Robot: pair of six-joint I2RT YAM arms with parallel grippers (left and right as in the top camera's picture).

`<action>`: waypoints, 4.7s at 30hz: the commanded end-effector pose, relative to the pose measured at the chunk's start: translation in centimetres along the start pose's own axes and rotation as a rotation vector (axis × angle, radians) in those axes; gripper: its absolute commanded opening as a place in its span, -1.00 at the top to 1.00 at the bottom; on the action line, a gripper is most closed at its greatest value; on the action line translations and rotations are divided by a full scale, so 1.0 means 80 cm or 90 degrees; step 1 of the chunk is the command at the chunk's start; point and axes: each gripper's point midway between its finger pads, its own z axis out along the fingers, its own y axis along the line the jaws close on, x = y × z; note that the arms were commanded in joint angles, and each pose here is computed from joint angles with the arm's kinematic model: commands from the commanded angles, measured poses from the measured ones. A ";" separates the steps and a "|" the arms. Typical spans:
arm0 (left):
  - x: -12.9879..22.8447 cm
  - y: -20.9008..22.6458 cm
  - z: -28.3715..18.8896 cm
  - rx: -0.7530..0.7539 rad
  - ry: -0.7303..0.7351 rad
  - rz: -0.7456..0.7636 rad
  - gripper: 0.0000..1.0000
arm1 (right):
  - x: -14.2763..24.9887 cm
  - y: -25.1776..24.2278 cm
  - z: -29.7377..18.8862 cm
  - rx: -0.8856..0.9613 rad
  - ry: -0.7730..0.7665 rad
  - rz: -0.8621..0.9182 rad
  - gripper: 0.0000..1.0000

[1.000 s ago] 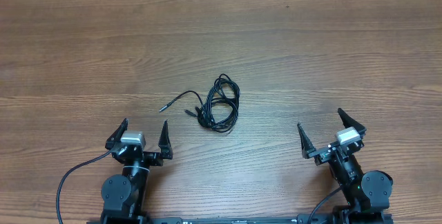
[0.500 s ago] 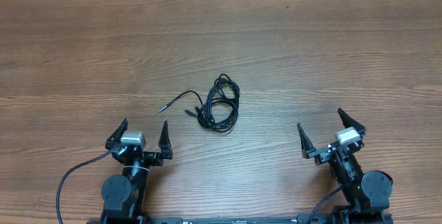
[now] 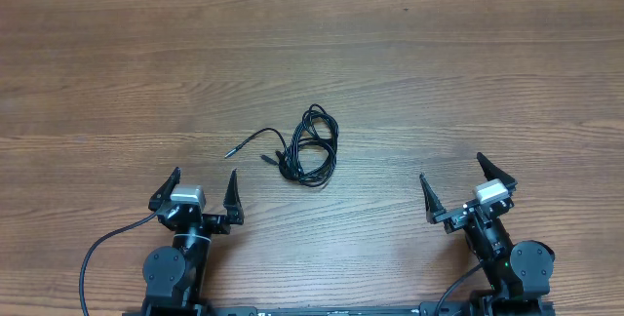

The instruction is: Untangle cables

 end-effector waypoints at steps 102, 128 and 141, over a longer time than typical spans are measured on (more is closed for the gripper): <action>0.014 -0.007 0.034 0.015 0.259 0.024 -0.99 | 0.002 0.000 0.000 0.001 -0.003 -0.002 -1.00; 0.048 -0.020 0.069 0.064 0.441 0.031 -0.99 | 0.002 0.000 0.000 0.001 -0.003 -0.002 -1.00; 0.048 -0.034 0.068 0.111 0.439 0.042 -0.99 | 0.002 0.000 0.000 0.001 -0.003 -0.002 -1.00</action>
